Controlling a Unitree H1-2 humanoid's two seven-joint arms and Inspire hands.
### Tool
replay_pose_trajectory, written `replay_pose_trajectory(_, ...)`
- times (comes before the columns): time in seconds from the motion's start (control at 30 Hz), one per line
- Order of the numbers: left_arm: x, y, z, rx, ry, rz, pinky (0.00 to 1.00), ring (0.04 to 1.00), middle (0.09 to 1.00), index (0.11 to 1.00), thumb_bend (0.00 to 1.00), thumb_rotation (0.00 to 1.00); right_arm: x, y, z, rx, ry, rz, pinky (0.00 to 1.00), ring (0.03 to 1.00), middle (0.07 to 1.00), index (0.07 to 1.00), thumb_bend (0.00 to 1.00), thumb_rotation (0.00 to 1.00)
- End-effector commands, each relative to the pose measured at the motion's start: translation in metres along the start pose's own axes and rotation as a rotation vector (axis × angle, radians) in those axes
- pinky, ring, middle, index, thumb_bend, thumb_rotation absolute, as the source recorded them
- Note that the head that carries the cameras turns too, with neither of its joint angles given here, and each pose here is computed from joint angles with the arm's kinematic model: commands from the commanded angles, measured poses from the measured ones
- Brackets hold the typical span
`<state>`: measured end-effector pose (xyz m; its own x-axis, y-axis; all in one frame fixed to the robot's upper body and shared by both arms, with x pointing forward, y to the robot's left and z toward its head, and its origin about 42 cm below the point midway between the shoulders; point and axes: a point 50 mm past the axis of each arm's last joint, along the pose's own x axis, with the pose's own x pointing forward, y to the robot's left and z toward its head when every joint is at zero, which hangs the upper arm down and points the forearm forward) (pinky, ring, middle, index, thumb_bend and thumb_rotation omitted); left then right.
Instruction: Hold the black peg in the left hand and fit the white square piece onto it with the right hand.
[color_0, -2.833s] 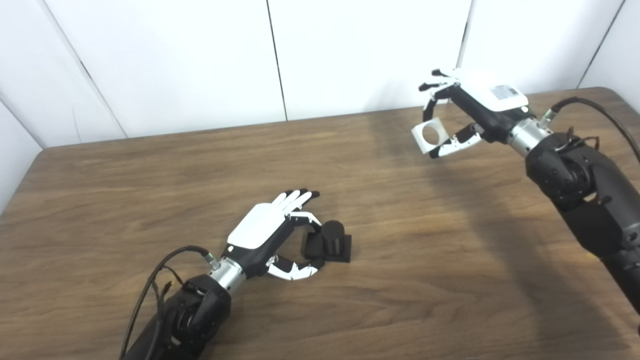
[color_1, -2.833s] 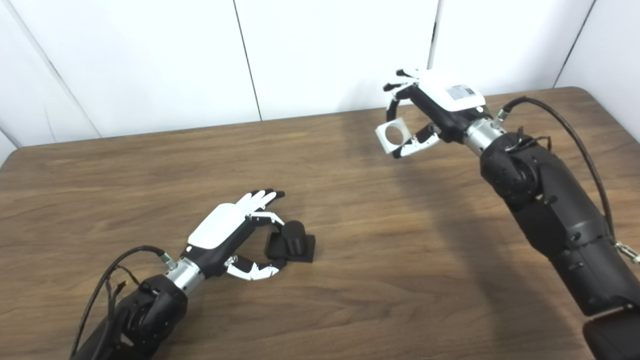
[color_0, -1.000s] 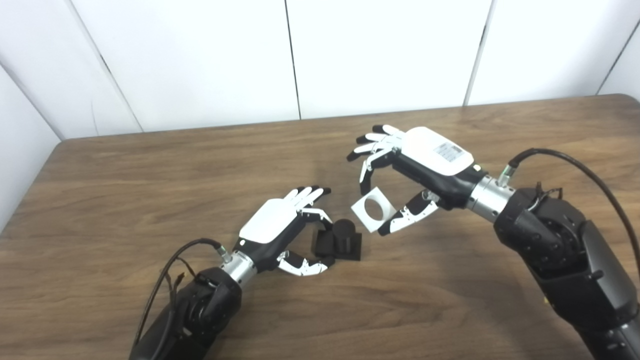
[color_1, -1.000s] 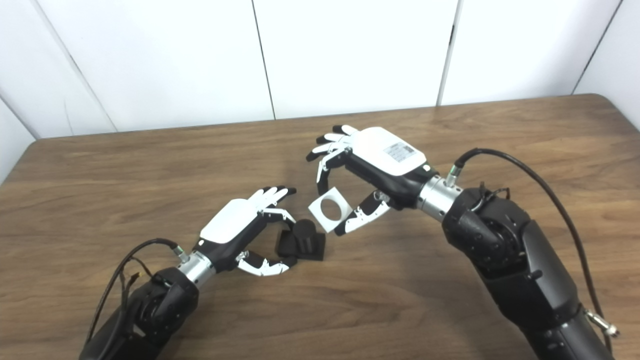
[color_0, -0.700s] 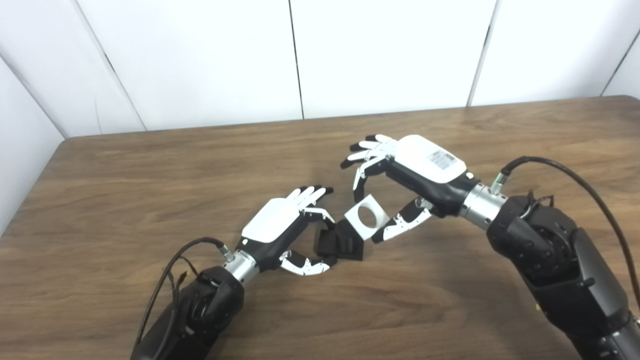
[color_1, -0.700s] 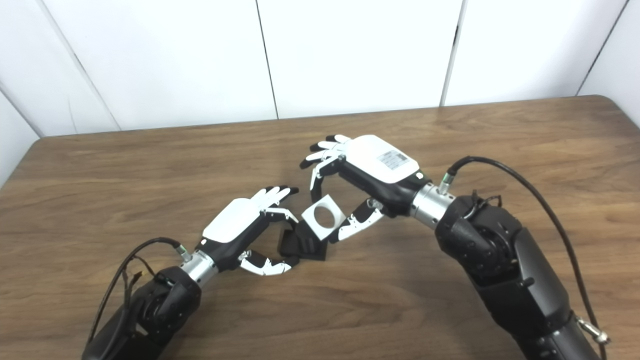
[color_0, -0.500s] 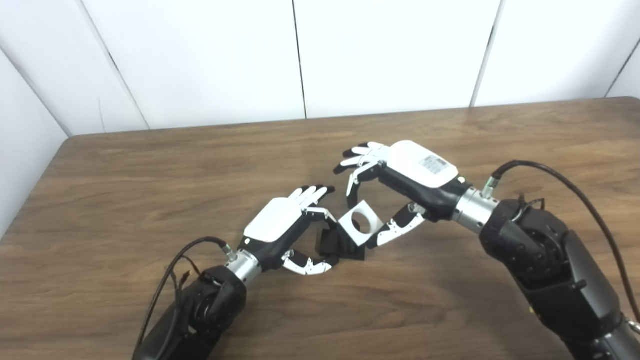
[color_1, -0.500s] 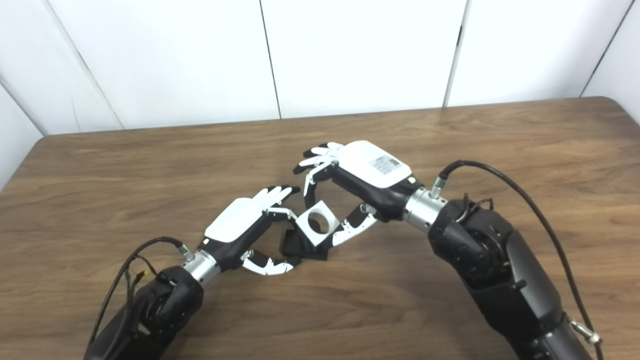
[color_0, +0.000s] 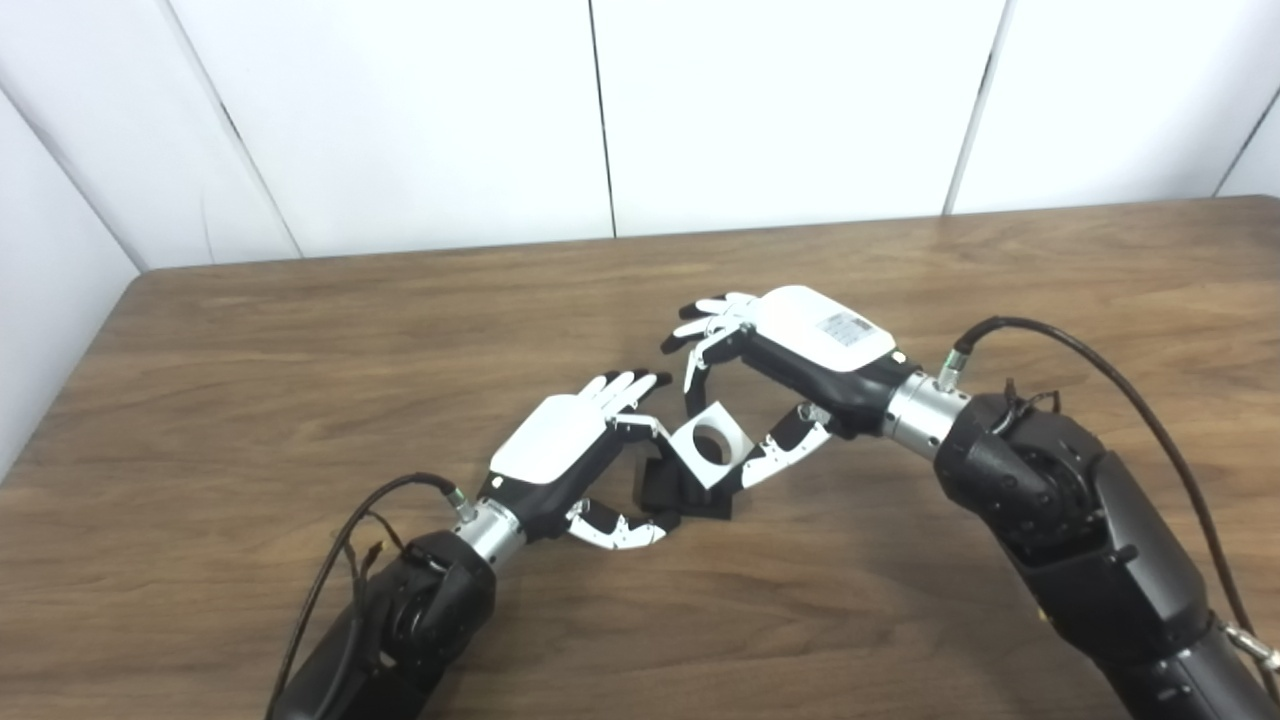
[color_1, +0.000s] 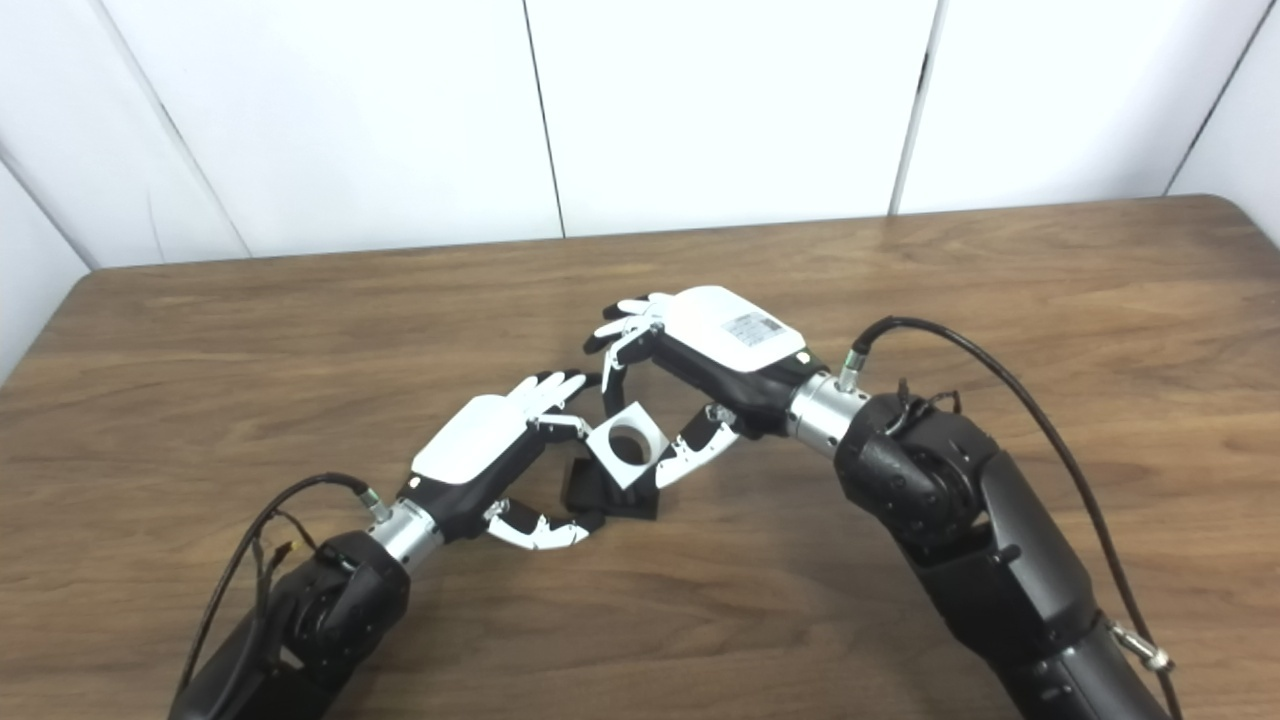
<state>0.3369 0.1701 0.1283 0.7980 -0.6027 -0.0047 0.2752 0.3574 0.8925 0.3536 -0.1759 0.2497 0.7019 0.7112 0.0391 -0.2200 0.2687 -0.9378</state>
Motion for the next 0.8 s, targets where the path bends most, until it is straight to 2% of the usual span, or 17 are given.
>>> replay_pose_trajectory(0.0,-0.0068,-0.0090,-0.0120,0.055,0.078,-0.071,1.00,1.000,0.988,0.575,0.93,0.25,0.0100,-0.0206,0.0057,-0.032,-0.033,-0.057,0.95,0.925,0.823,0.482,0.52,0.15)
replay_pose_trajectory(0.37,-0.0077,-0.0072,-0.0056,0.061,0.066,-0.071,1.00,1.000,0.986,0.577,0.92,0.26,0.0113,-0.0215,0.0025,-0.036,-0.027,-0.056,0.95,0.917,0.824,0.482,0.52,0.14)
replay_pose_trajectory(0.77,-0.0068,-0.0048,-0.0046,0.050,0.061,-0.063,1.00,1.000,0.989,0.576,0.93,0.26,0.0156,-0.0130,0.0027,-0.031,-0.036,-0.024,0.97,0.920,0.823,0.482,0.52,0.14)
